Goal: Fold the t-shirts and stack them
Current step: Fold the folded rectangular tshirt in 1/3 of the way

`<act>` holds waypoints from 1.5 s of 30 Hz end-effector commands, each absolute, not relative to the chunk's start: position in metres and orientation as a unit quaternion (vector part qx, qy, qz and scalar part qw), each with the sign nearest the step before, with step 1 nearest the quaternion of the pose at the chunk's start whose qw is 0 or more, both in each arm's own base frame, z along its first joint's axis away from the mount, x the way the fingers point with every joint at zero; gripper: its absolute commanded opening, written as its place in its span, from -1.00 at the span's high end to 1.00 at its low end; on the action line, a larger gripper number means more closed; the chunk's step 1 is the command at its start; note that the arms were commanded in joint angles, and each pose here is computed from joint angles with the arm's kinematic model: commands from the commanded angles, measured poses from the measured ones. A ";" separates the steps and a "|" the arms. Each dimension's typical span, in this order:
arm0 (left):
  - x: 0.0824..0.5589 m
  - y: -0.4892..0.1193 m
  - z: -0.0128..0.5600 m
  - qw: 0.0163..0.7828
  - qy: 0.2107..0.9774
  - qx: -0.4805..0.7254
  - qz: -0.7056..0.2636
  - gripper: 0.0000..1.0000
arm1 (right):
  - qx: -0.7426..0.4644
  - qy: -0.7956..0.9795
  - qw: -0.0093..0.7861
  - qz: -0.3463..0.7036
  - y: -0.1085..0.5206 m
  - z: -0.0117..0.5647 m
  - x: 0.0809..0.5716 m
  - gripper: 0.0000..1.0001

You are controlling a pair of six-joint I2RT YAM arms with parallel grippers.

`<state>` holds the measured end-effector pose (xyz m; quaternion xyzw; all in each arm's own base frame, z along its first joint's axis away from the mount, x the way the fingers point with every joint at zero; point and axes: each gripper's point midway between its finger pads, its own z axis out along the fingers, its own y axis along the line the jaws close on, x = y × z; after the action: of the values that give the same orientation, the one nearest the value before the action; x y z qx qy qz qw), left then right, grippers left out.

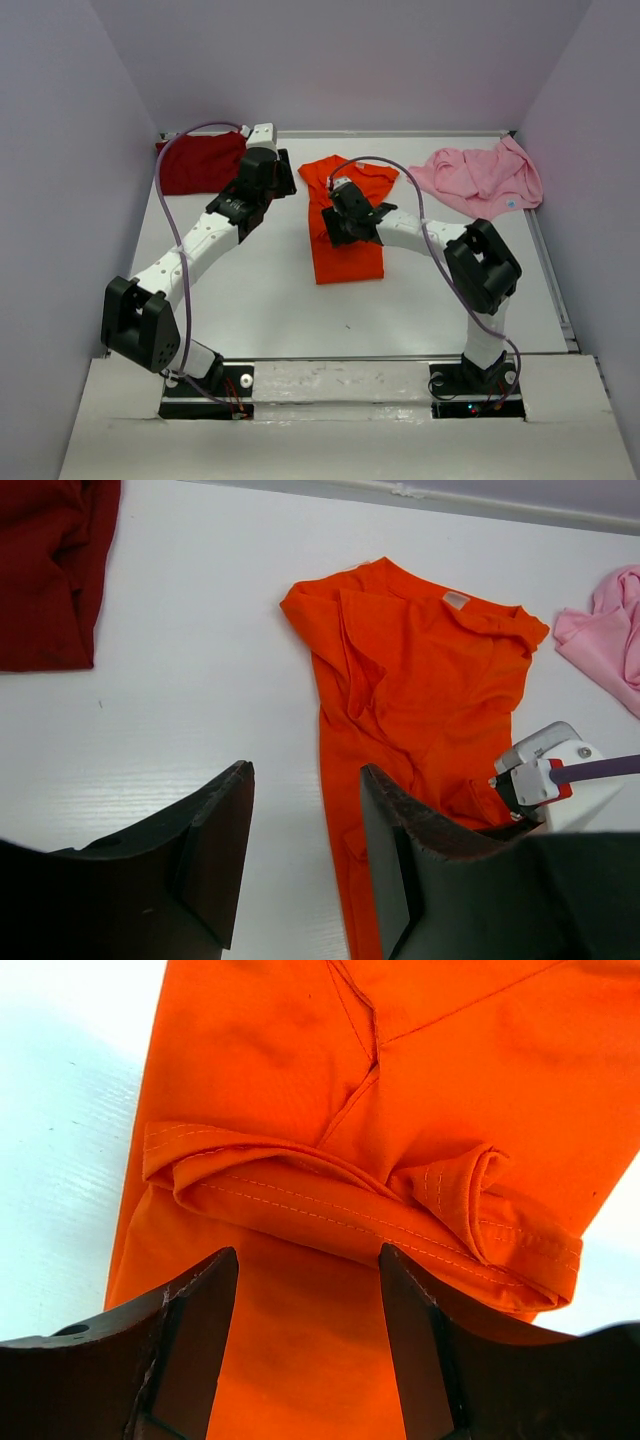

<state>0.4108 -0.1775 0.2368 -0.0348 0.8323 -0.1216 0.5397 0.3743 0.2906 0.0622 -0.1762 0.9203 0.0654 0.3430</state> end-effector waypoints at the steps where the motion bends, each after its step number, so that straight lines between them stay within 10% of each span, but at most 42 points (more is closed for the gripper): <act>1: 0.414 -0.181 0.255 0.560 0.816 -0.027 -0.140 -0.13 | -0.173 0.924 0.337 0.052 0.284 0.051 0.373 -0.29; 45: 0.417 -0.205 0.222 0.516 0.839 0.001 -0.175 -0.12 | -0.152 0.919 0.364 0.020 0.279 0.062 0.449 -0.29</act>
<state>0.4117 -0.2024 0.2070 -0.0014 0.8518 -0.1616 0.4984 0.4309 0.2835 0.0488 -0.1559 0.9242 0.0297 0.3474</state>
